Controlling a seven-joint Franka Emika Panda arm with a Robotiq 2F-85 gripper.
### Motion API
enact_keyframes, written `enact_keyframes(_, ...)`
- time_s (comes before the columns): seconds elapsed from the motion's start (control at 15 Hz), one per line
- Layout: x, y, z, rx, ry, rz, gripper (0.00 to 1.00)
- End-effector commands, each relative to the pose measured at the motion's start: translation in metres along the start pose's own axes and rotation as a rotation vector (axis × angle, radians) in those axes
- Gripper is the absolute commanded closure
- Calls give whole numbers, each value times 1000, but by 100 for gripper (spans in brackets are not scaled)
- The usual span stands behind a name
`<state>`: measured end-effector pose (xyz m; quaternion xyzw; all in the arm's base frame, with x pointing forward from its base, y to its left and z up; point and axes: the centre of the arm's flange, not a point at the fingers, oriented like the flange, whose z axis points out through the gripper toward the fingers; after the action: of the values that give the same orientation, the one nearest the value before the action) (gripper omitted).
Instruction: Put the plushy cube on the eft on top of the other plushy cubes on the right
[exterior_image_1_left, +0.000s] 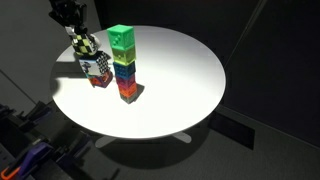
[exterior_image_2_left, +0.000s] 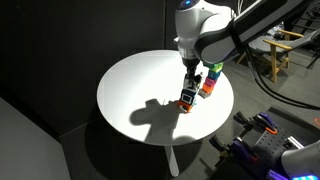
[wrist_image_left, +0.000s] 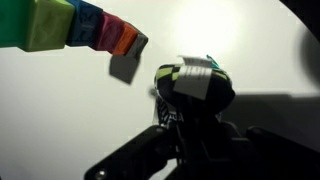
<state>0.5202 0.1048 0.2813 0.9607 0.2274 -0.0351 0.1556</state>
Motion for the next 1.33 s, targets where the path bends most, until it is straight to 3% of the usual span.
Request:
enact_keyframes(0.0,-4,7,7,2,24,-44,94)
enact_keyframes(0.6,-11,-1,18,25,54,-67,93)
enact_keyframes(0.67,-12,-2,19,30,58,-68,79)
enact_keyframes(0.73,-13,-3,20,31,61,-69,57)
enact_keyframes(0.93,-14,-4,21,34,66,-69,48)
enact_keyframes(1.27,-19,-8,17,27,62,-65,8)
